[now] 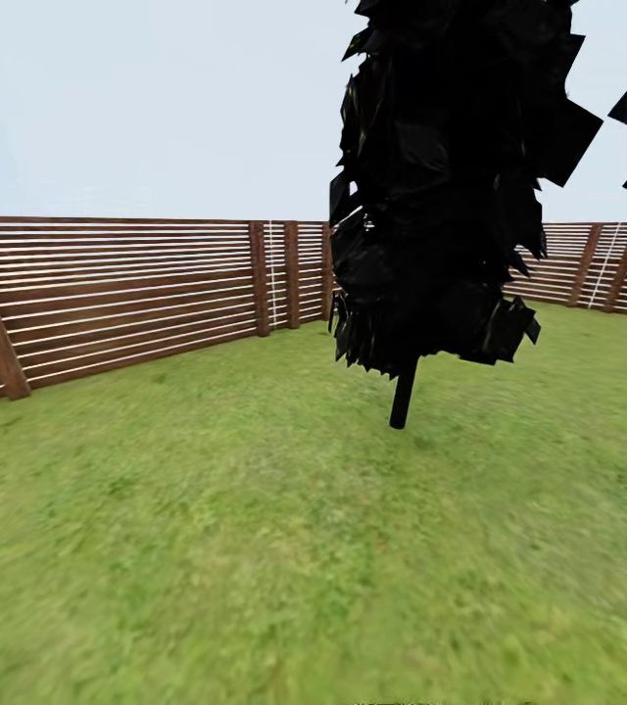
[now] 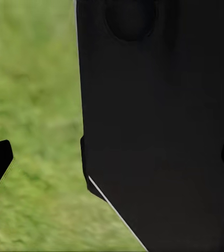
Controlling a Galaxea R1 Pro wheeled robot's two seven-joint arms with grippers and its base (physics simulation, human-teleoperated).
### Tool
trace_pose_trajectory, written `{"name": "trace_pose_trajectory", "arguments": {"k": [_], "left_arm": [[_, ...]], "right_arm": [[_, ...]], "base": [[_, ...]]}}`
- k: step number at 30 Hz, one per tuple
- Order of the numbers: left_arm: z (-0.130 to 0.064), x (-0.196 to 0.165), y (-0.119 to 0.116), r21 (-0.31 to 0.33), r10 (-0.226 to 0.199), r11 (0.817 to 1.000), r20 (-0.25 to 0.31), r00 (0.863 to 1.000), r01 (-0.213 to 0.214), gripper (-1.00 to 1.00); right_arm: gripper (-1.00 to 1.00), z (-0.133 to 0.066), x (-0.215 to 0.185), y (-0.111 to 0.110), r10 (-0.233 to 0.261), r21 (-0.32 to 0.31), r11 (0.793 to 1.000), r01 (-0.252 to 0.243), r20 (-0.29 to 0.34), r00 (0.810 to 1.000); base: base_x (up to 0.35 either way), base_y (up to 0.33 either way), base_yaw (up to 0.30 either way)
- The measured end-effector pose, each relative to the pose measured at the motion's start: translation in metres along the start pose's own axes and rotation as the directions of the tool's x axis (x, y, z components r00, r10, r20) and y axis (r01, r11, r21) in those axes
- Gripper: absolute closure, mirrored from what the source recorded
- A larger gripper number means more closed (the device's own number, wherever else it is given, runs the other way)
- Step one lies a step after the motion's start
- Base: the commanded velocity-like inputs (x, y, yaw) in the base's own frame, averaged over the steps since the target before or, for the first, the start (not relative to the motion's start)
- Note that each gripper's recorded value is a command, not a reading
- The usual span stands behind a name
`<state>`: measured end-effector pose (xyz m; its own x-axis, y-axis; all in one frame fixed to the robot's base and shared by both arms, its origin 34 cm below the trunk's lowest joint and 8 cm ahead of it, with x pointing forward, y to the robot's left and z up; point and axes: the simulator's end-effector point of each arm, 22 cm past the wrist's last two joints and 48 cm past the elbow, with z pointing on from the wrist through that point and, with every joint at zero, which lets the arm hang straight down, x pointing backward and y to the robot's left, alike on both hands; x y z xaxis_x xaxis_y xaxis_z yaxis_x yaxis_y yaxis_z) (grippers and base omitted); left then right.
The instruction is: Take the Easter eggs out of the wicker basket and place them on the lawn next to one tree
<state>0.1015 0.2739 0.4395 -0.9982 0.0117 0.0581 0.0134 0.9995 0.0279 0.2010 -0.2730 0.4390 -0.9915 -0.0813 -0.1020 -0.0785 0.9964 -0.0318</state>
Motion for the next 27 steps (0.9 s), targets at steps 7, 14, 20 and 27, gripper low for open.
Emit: {"name": "trace_pose_trajectory", "arguments": {"k": [7,14,20,27], "left_arm": [[0.0,0.0003,0.0,0.0,0.0,1.0,-0.001,1.0,0.0,-1.0],[0.0,0.0001,-0.0002,0.0,0.0,1.0,0.0,1.0,0.0,-1.0],[0.0,0.0005,0.0,0.0,0.0,1.0,-0.001,1.0,0.0,-1.0],[0.0,0.0007,0.0,0.0,0.0,1.0,-0.002,1.0,0.0,-1.0]], "right_arm": [[-1.0,0.0,0.0001,-0.001,0.0,0.001,1.0,0.0,0.0,1.0],[-1.0,0.0,0.0002,-0.002,0.0,0.002,1.0,0.0,0.0,1.0],[-1.0,0.0,0.0003,-0.0021,0.0,0.002,1.0,0.0,-0.001,1.0],[-1.0,0.0,0.0,-0.0033,0.001,0.003,1.0,-0.001,0.001,1.0]], "base": [[0.0,0.0,-0.284],[0.0,0.0,-0.284],[0.0,0.0,-0.284],[0.0,0.0,-0.285]]}}
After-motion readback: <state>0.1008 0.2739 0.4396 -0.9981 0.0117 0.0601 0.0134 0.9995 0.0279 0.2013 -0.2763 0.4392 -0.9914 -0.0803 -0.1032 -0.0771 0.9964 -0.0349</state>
